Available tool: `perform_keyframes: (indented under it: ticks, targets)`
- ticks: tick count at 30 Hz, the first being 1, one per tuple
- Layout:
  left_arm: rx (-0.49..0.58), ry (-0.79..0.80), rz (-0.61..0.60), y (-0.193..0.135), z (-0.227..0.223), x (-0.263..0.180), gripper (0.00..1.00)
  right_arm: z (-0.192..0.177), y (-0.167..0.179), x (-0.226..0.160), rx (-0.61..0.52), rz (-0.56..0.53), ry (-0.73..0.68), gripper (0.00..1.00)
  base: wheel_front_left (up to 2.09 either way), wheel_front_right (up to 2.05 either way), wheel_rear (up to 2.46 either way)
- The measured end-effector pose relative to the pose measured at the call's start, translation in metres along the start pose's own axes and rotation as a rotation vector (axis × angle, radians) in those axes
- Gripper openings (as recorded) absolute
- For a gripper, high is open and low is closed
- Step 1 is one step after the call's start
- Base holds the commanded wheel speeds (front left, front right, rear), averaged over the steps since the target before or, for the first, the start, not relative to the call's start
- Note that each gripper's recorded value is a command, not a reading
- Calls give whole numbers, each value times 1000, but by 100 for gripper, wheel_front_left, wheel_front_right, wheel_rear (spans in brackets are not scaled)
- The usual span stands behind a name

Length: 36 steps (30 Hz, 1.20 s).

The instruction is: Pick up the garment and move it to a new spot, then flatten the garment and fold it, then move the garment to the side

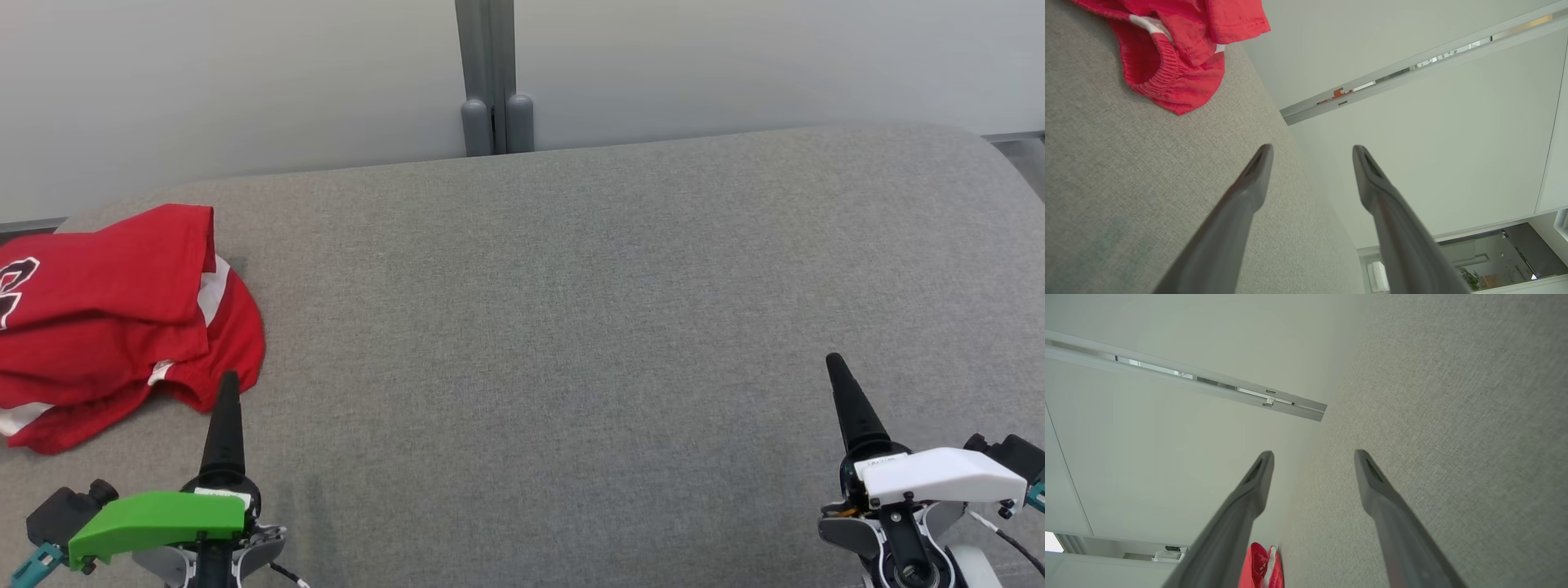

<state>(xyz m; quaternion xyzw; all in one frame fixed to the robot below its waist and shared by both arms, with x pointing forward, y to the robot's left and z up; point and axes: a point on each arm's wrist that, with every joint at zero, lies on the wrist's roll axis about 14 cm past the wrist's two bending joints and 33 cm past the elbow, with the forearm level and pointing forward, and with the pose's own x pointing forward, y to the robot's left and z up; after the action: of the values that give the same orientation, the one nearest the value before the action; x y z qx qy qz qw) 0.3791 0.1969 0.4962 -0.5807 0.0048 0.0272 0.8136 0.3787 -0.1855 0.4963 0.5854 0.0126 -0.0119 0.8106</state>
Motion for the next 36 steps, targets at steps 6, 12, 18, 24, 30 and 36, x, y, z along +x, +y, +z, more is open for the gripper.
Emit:
perform_keyframes:
  ticks: [6,12,18,24,30,36]
  targets:
    - [139,-4,-17,-6,-1,0,100,-5,7,0,-120,22,9,100,0,0,0]
    - [249,-14,-28,-9,0,0,100,-10,11,0,-220,41,15,100,0,0,0]
    - [354,-13,-26,-7,-2,-4,100,-16,14,-1,-314,56,26,100,0,0,0]
    - [464,-14,-31,-8,-4,-5,100,-21,16,-3,-396,72,31,100,0,0,0]
    - [547,-26,-35,-9,-2,-6,100,-25,19,-3,-477,91,36,100,0,0,0]
    - [622,-33,-45,-11,-3,-7,100,-28,21,-4,-555,108,36,100,0,0,0]
